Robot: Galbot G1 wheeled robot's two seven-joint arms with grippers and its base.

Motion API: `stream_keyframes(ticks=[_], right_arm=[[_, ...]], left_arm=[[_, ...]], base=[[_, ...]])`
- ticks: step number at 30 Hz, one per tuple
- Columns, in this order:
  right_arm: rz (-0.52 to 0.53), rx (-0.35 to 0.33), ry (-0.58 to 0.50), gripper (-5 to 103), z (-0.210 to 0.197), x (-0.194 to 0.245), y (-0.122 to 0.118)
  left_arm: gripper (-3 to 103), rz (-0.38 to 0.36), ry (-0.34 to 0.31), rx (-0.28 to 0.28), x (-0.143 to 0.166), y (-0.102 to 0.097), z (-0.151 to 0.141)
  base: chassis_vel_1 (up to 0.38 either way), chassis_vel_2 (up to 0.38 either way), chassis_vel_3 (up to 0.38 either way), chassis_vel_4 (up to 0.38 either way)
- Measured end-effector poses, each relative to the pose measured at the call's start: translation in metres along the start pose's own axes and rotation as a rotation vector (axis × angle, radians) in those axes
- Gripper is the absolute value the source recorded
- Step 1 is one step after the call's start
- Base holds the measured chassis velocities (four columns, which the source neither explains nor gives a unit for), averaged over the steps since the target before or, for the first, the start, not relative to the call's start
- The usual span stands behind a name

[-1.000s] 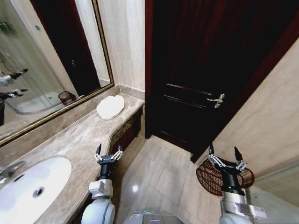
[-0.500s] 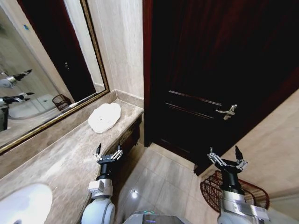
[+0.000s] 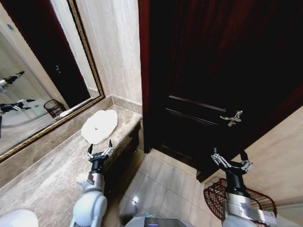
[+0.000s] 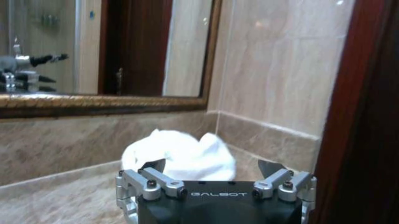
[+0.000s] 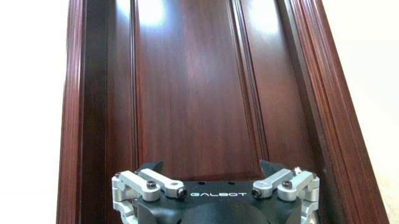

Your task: Discard the used towel into the hamper.

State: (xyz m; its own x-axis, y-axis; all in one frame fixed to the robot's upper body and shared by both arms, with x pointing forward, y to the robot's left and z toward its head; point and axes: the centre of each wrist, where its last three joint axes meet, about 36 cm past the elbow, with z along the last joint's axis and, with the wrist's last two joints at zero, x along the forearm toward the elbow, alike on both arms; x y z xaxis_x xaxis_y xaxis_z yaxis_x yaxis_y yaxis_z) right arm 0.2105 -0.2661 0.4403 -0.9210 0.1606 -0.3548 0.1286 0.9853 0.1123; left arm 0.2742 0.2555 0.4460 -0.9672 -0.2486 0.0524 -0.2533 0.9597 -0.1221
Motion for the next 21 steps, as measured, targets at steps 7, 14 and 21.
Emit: stream_keyframes(ticks=[7,14,21], right_arm=[[-0.002,0.011,0.015,100,0.011,0.004,-0.006],[0.008,0.01,0.034,100,0.025,0.008,-0.009],[0.015,0.007,0.047,100,0.032,0.011,-0.007]], left_arm=[[97,-0.004,0.055,0.005,-0.051,0.025,-0.009],[97,-0.018,0.142,0.032,-0.107,0.045,-0.014],[97,-0.016,0.196,0.034,-0.142,0.046,-0.018]], base=[[0.0,0.0,0.0,0.0],[0.0,0.0,0.0,0.0],[0.0,0.0,0.0,0.0]])
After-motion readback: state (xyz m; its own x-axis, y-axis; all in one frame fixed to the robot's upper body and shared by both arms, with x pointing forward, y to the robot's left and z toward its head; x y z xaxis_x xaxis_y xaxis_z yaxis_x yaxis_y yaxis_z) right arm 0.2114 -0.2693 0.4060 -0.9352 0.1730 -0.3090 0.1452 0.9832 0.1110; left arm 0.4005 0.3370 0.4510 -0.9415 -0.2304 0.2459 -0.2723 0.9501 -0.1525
